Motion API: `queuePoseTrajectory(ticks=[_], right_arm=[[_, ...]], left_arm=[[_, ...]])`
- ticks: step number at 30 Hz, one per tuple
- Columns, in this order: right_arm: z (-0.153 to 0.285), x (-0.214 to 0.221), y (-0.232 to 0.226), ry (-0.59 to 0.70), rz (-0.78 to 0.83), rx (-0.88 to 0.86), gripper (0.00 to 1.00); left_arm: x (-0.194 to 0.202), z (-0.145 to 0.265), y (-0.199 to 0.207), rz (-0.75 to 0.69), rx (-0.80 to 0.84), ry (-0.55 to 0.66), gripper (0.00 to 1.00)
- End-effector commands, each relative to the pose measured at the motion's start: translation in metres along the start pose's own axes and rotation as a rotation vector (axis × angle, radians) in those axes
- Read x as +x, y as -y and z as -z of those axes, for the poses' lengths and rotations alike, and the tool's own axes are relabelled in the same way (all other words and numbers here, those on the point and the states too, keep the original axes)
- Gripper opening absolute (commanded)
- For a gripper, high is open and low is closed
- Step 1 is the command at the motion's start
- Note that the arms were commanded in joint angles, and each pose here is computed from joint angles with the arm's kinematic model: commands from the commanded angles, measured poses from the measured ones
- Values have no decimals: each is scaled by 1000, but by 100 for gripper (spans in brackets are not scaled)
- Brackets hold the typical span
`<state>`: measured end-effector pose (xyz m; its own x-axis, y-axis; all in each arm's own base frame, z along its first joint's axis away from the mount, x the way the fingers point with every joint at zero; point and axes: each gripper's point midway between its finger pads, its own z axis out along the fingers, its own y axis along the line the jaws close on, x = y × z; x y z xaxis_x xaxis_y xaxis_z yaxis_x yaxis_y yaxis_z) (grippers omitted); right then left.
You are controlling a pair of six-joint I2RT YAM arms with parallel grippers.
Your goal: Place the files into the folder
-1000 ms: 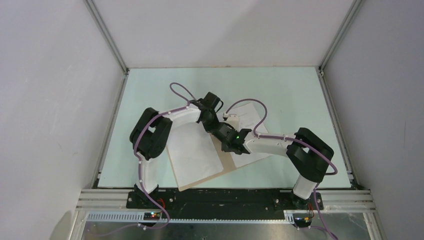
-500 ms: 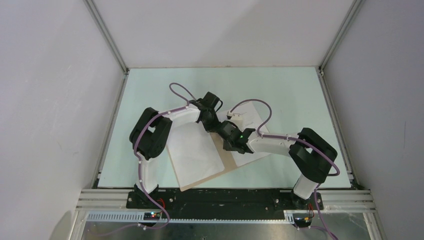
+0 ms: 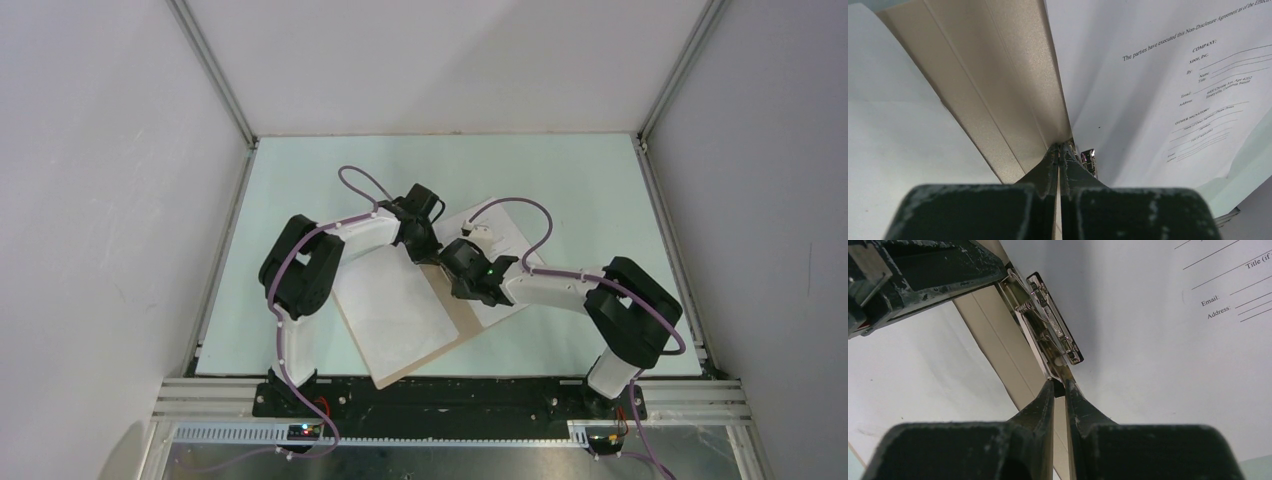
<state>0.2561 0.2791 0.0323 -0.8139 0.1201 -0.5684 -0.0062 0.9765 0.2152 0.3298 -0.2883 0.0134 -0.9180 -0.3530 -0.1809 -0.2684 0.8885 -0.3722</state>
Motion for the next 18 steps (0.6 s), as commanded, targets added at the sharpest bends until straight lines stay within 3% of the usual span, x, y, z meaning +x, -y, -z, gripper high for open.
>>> queuePoseTrajectory(ticks=[1,18], right_arm=[[-1,33,79,-113,113,272,6],[-24,64,99,-217,105,348,3]], left_arm=[[30,-29,-80,-53,-266,-87,0],[31,-29,-78,-73,-259,-90,0]])
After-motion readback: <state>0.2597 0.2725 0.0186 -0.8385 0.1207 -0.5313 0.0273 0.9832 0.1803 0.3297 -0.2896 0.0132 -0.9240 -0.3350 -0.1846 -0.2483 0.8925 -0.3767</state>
